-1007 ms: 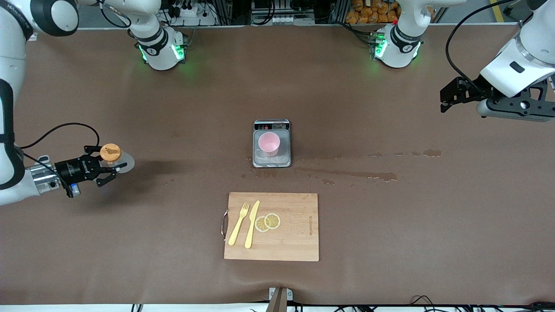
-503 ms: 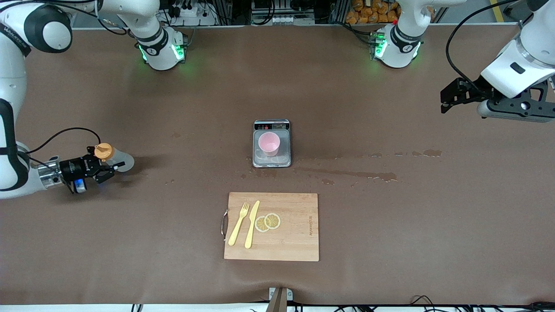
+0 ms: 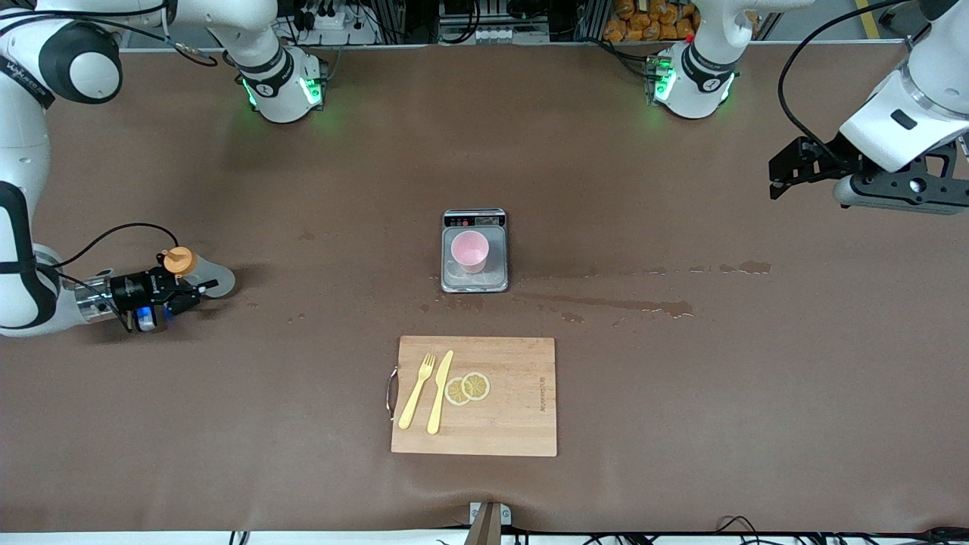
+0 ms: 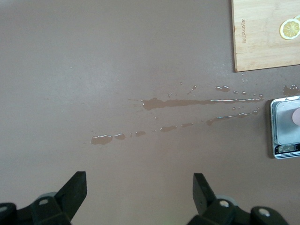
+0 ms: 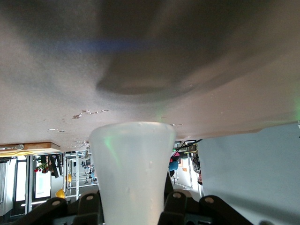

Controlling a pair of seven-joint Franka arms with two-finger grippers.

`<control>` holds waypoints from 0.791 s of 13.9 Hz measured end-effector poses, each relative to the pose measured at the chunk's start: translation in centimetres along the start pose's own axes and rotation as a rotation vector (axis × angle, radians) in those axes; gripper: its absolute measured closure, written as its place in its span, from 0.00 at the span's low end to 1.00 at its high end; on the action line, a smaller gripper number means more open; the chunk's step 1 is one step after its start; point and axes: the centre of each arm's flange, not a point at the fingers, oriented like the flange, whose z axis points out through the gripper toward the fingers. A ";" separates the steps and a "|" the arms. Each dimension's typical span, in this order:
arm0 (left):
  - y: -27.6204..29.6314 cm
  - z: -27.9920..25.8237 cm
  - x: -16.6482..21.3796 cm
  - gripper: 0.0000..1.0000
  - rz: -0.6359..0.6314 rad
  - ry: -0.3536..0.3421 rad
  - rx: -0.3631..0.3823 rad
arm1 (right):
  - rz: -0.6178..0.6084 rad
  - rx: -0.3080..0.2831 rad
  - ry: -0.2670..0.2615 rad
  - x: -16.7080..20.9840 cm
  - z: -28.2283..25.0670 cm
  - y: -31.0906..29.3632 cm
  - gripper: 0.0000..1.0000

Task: Add sauce to pink cup with both arms
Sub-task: 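Carry the bottle back and stand it upright with the right gripper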

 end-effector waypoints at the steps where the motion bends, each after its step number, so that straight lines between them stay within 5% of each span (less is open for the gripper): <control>1: 0.0 0.0 0.0 0.00 0.000 -0.001 0.000 | -0.001 0.003 0.004 0.0 0.0 0.0 0.54; 5: -0.1 0.2 0.0 0.00 -0.002 -0.004 0.000 | -0.003 0.015 0.022 0.1 -0.3 -0.2 0.34; 9: -0.3 0.3 0.0 0.00 -0.006 -0.006 0.000 | -0.010 0.019 0.032 -0.1 -0.7 -0.5 0.00; 11: -0.3 0.3 0.0 0.00 -0.006 -0.006 0.000 | -0.016 0.020 0.063 -1.1 -1.9 -0.9 0.00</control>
